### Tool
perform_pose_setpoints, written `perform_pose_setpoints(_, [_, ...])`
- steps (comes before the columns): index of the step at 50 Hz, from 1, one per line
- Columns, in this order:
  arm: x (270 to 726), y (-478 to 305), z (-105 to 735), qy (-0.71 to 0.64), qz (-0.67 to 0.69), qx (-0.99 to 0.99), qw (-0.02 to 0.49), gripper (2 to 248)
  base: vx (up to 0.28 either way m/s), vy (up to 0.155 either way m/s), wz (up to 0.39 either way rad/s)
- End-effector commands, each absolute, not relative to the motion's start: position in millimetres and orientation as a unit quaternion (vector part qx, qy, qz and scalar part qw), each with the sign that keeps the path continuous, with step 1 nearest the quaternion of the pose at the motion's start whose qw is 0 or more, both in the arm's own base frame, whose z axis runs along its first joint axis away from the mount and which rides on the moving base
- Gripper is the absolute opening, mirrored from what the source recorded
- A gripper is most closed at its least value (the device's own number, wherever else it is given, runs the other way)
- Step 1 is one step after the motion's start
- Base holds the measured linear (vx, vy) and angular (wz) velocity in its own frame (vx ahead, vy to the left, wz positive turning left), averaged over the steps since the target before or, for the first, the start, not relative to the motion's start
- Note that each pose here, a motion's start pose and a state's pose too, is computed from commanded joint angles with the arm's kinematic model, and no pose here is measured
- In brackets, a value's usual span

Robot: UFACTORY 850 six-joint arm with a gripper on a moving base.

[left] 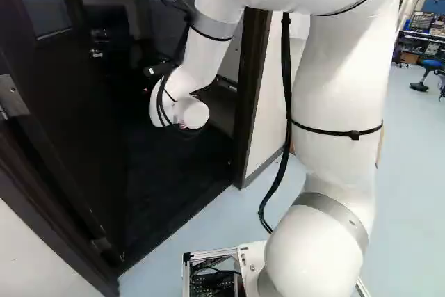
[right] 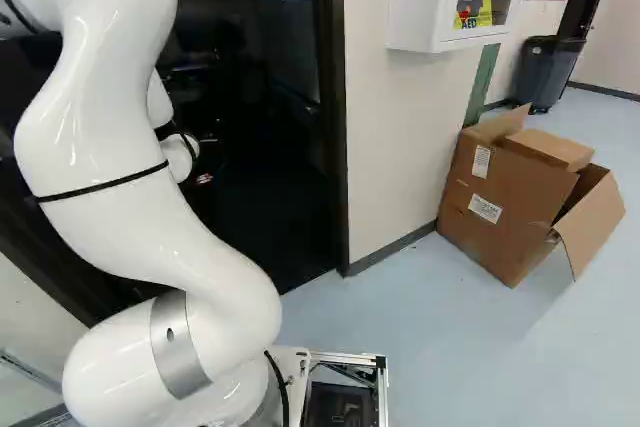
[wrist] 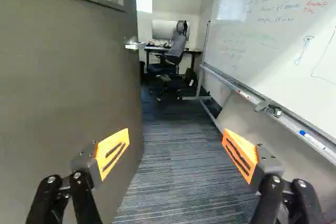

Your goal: Open the door and move inside

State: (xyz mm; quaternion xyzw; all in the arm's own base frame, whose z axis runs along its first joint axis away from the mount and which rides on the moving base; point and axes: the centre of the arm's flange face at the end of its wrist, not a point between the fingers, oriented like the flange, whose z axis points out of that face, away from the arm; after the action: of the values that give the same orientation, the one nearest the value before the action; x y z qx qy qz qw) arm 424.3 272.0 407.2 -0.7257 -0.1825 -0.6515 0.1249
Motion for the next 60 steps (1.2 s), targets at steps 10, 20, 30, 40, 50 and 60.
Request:
perform_pose_setpoints(10, [423.8,256.1,407.8,-0.174,-0.652,-0.729,0.116,247,0.0,0.0,0.0])
perform_pose_setpoints(20, [423.1,240.4,408.3,-0.164,-0.652,-0.732,0.107,247,0.0,0.0,0.0])
perform_pose_setpoints(30, [421.4,224.6,408.8,-0.155,-0.653,-0.735,0.098,247,0.0,0.0,0.0])
perform_pose_setpoints(40, [416.9,208.7,409.4,-0.146,-0.653,-0.738,0.09,247,0.0,0.0,0.0])
perform_pose_setpoints(50, [408.4,192.4,410.0,-0.138,-0.652,-0.741,0.082,247,0.0,0.0,0.0])
perform_pose_setpoints(60, [400.3,176.8,410.4,-0.13,-0.652,-0.743,0.074,247,0.0,0.0,0.0])
